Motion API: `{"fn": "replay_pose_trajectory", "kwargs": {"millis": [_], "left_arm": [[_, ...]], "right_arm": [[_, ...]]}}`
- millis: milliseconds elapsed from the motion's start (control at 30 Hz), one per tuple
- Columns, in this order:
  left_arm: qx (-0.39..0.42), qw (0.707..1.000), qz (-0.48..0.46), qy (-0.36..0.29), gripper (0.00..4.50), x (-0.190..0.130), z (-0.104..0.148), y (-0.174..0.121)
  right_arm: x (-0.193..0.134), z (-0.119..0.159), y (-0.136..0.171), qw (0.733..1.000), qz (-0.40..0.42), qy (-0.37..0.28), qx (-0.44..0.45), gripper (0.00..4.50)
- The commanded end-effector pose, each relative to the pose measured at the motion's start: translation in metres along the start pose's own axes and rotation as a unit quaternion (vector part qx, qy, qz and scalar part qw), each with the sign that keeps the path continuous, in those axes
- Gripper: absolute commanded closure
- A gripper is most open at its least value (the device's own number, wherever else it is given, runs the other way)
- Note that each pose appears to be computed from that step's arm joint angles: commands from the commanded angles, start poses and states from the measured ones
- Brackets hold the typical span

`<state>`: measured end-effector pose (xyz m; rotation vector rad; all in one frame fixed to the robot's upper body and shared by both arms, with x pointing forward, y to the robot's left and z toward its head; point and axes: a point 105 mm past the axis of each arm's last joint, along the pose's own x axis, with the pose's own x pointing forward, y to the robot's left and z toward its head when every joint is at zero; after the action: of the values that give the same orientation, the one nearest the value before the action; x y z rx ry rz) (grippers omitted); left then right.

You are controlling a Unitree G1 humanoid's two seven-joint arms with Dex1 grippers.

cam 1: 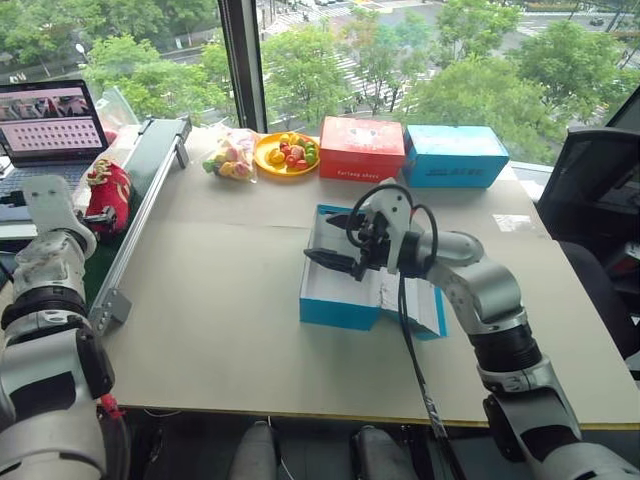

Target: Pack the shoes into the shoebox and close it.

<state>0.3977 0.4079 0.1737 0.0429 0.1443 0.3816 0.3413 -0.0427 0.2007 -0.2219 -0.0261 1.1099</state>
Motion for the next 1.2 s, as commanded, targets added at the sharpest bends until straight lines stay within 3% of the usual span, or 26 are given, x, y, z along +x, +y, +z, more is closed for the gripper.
{"fn": "replay_pose_trajectory", "kwargs": {"millis": [33, 167, 200, 267, 500, 600, 733, 833, 933, 1000, 1200], "left_arm": [[-0.013, 1.0, 0.011, -0.005, 0.13, -0.002, 0.004, 0.011], [-0.036, 0.999, -0.013, 0.015, 0.13, -0.003, -0.01, 0.005], [-0.039, 0.999, -0.022, 0.018, 0.62, -0.003, -0.013, 0.002], [-0.05, 0.998, -0.023, 0.021, 1.1, -0.004, -0.017, 0.002], [-0.056, 0.998, -0.011, 0.013, 3.64, -0.005, -0.017, 0.008], [-0.047, 0.998, -0.025, -0.02, 4.3, -0.005, -0.001, 0.0], [-0.053, 0.99, -0.092, -0.097, 4.3, -0.009, 0.04, -0.034], [-0.069, 0.965, -0.198, -0.156, 4.3, -0.027, 0.078, -0.087], [-0.087, 0.922, -0.317, -0.202, 4.3, -0.066, 0.111, -0.15], [-0.096, 0.892, -0.388, -0.211, 4.3, -0.095, 0.121, -0.188], [-0.136, 0.84, -0.484, -0.203, 4.3, -0.141, 0.126, -0.245]], "right_arm": [[-0.002, 0.01, 0.003, 0.999, 0.004, -0.005, -0.031, 0.02], [-0.002, 0.01, 0.003, 0.999, 0.005, -0.002, -0.033, 0.02], [-0.001, 0.01, 0.002, 0.999, 0.005, -0.001, -0.036, 0.0], [-0.001, 0.01, 0.001, 0.999, 0.004, 0.001, -0.038, 0.0], [-0.001, 0.008, 0.001, 0.999, 0.006, 0.007, -0.042, 0.0], [-0.001, 0.008, 0.0, 0.999, 0.004, 0.009, -0.043, 0.0], [-0.003, 0.011, -0.006, 1.0, -0.01, -0.009, -0.012, 0.0], [-0.007, 0.021, -0.017, 0.997, -0.036, -0.049, 0.045, 0.0], [-0.012, 0.035, -0.035, 0.979, -0.064, -0.111, 0.16, 0.0], [-0.015, 0.045, -0.045, 0.959, -0.075, -0.15, 0.228, 0.0], [-0.02, 0.052, -0.053, 0.938, -0.085, -0.171, 0.29, 0.0]]}}
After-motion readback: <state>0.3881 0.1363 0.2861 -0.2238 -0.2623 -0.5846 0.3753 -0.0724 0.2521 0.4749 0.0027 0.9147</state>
